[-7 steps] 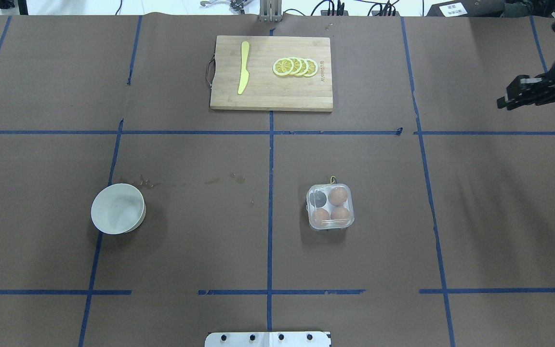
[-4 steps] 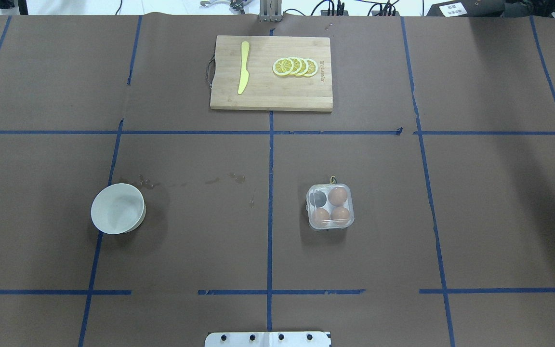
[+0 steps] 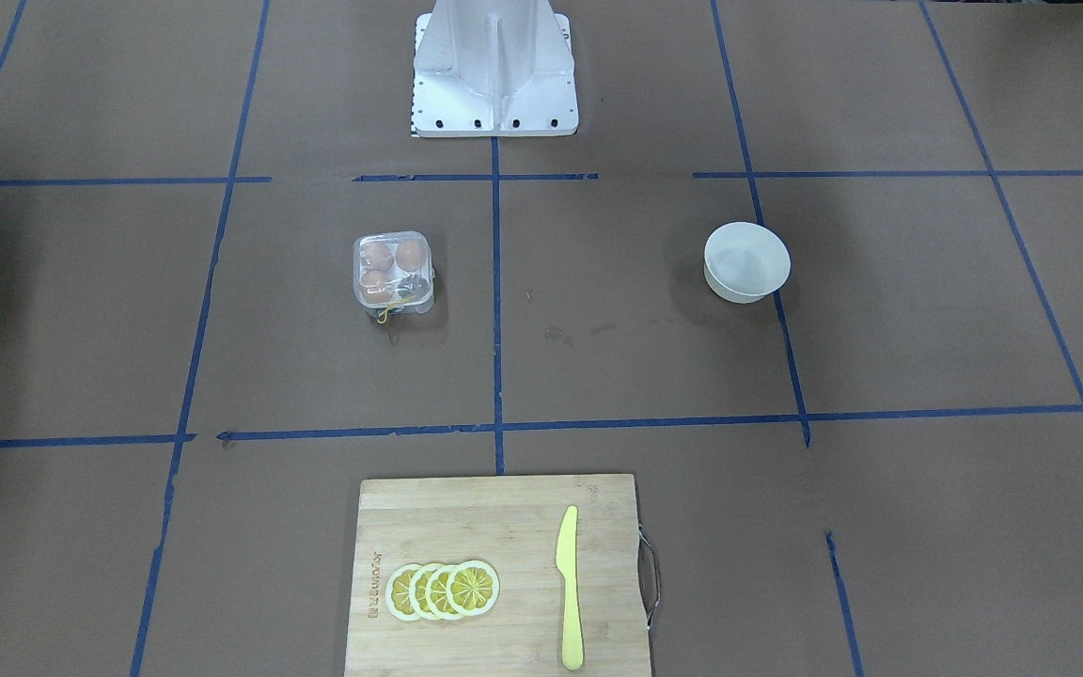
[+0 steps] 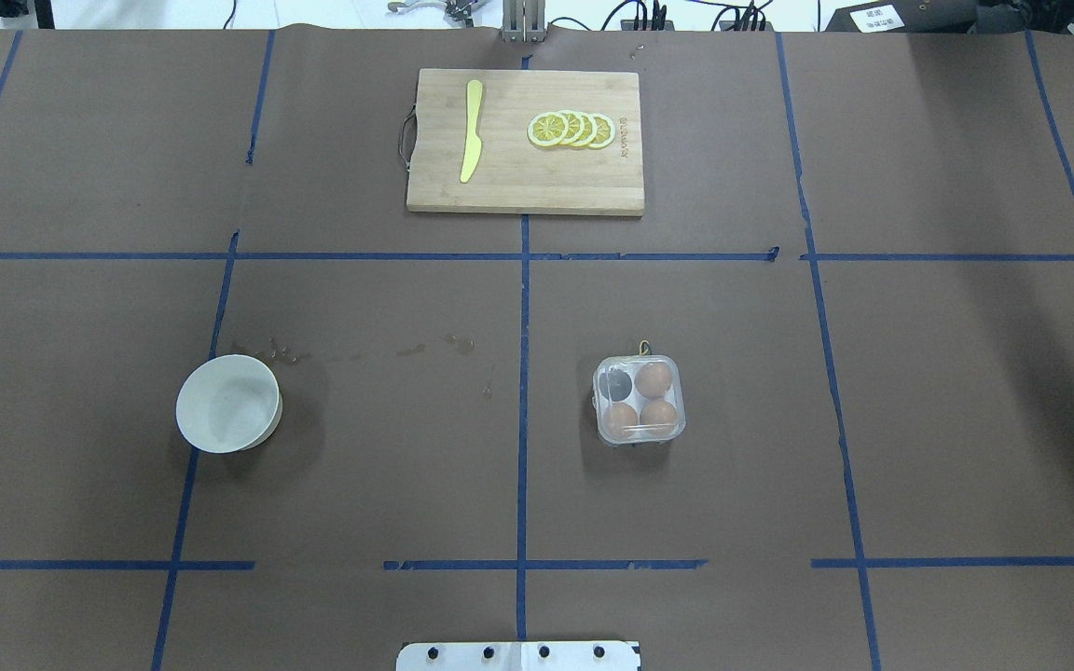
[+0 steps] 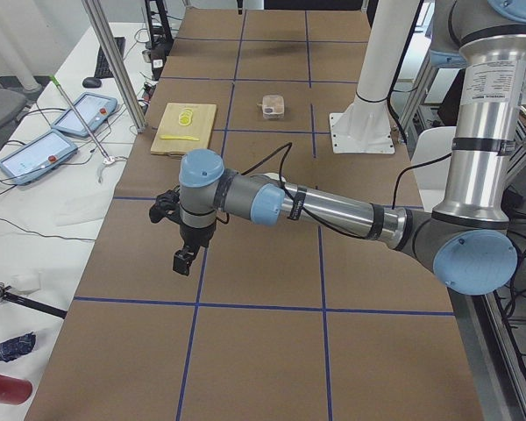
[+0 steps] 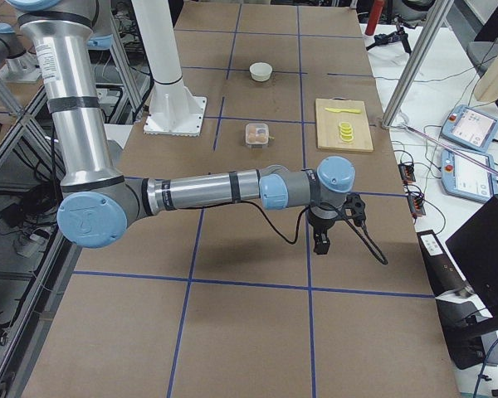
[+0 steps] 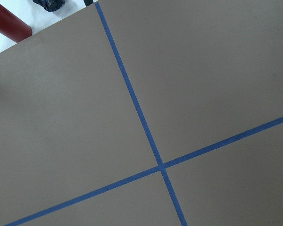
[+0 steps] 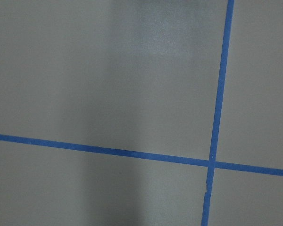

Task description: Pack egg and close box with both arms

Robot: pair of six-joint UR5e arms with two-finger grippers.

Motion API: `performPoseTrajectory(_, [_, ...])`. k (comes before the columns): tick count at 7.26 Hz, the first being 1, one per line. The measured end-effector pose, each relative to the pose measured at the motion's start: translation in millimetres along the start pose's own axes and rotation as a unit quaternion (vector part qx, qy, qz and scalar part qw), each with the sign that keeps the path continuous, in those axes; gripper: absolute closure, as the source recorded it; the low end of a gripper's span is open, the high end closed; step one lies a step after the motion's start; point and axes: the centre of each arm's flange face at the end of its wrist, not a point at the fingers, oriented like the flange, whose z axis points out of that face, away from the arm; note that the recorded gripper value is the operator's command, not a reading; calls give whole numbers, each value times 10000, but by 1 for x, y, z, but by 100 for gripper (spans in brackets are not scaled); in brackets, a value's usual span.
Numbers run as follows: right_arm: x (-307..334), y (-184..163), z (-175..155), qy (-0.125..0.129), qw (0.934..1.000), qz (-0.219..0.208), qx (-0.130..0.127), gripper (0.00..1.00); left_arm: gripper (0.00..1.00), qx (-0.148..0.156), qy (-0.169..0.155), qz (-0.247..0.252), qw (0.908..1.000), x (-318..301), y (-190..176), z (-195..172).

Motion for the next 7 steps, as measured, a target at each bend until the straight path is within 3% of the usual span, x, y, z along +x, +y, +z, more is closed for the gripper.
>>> performPoseTrajectory(4, [-7, -1, -4, 2, 10000, -15, 29, 0, 0, -86, 68, -78, 9999, -2, 4, 6])
performPoseTrajectory(7, [-19, -2, -3, 265, 9995, -150, 25, 0, 0, -198, 102, -192, 9996, -10, 13, 17])
